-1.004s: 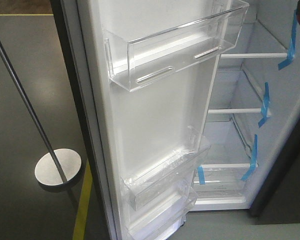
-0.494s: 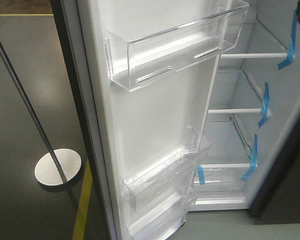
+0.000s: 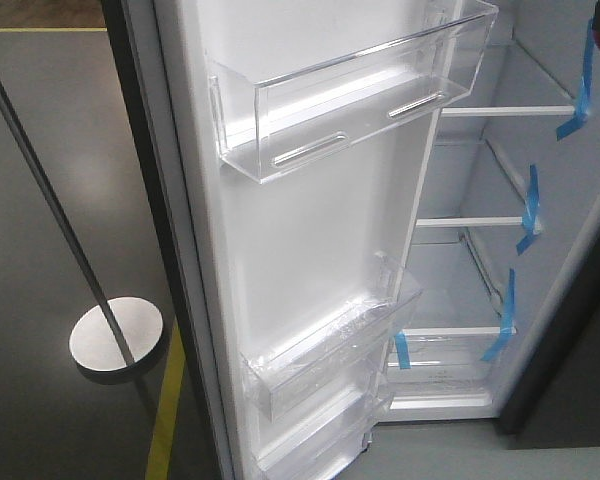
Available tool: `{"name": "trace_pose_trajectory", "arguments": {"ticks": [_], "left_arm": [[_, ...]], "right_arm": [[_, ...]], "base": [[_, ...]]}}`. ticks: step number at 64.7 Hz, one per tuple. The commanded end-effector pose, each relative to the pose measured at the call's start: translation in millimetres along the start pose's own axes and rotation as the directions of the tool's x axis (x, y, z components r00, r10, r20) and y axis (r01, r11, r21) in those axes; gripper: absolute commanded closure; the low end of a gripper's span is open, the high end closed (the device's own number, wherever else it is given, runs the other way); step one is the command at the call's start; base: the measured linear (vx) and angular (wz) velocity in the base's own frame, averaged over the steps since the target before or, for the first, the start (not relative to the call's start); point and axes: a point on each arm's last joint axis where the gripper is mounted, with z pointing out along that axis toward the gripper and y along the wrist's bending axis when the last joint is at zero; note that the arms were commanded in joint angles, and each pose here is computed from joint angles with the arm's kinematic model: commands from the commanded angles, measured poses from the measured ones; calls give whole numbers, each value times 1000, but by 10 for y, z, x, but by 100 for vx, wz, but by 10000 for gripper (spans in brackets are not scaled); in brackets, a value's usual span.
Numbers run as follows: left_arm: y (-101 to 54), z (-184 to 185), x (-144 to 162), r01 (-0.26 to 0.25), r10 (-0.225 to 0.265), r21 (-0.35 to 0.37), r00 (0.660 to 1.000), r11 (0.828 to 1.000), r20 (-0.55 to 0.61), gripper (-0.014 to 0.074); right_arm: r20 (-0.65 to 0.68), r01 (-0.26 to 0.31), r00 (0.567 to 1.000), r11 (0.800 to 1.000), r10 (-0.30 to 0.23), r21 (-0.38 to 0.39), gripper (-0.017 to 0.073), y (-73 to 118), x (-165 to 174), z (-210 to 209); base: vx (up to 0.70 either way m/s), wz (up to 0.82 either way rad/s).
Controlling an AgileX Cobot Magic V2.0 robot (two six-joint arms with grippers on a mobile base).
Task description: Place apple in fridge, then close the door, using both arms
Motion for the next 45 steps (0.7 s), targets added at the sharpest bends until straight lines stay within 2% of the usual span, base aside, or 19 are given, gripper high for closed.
{"name": "trace_pose_trajectory", "arguments": {"ticks": [1, 45], "left_arm": [[-8, -28, -131, 11, -12, 11, 994, 1000, 107, 599], [-8, -28, -131, 11, -12, 11, 994, 1000, 107, 599]], "right_arm": [[137, 6, 991, 1000, -7, 2, 374, 9, -162, -177], [137, 6, 991, 1000, -7, 2, 374, 9, -162, -177]], "base": [[0, 0], [0, 0]]}}
